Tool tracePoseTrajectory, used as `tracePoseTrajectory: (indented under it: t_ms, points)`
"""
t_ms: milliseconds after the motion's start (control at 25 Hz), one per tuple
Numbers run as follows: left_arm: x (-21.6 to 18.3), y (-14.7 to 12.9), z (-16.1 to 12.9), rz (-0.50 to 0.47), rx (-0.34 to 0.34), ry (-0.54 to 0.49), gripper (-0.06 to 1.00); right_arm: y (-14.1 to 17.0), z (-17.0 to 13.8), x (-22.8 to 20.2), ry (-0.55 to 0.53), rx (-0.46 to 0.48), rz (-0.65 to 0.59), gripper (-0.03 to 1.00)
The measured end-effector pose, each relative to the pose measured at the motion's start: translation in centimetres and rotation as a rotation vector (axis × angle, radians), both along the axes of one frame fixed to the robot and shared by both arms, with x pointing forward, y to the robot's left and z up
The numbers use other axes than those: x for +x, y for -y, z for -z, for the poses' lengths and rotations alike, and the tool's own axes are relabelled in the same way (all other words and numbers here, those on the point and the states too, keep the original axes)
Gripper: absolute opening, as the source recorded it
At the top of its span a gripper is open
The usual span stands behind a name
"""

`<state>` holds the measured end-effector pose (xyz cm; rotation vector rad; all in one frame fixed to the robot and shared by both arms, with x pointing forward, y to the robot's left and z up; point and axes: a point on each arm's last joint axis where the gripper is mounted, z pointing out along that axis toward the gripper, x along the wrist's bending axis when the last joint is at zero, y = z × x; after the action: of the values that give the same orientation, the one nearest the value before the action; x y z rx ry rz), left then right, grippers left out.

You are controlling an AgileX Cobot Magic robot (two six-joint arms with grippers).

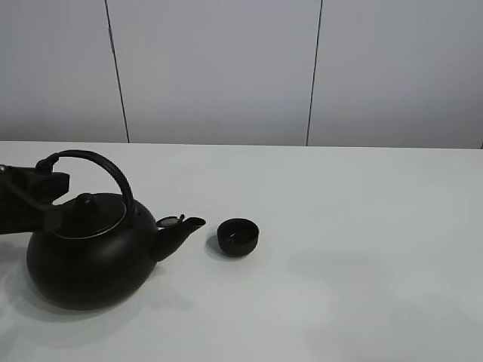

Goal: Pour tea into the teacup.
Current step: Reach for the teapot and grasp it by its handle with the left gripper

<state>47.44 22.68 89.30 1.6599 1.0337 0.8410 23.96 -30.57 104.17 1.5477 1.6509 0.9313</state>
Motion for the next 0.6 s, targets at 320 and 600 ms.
tracePoseTrajectory:
  t_ms: [320,600]
  points:
    - [0.05,-0.14,0.03,-0.009,0.026,0.008,0.11,0.00,0.01,-0.01,-0.001,0.000,0.000,0.45]
    - [0.04,-0.11,0.03,-0.005,0.028,0.009,0.11,0.00,0.01,-0.01,-0.001,0.000,0.000,0.45]
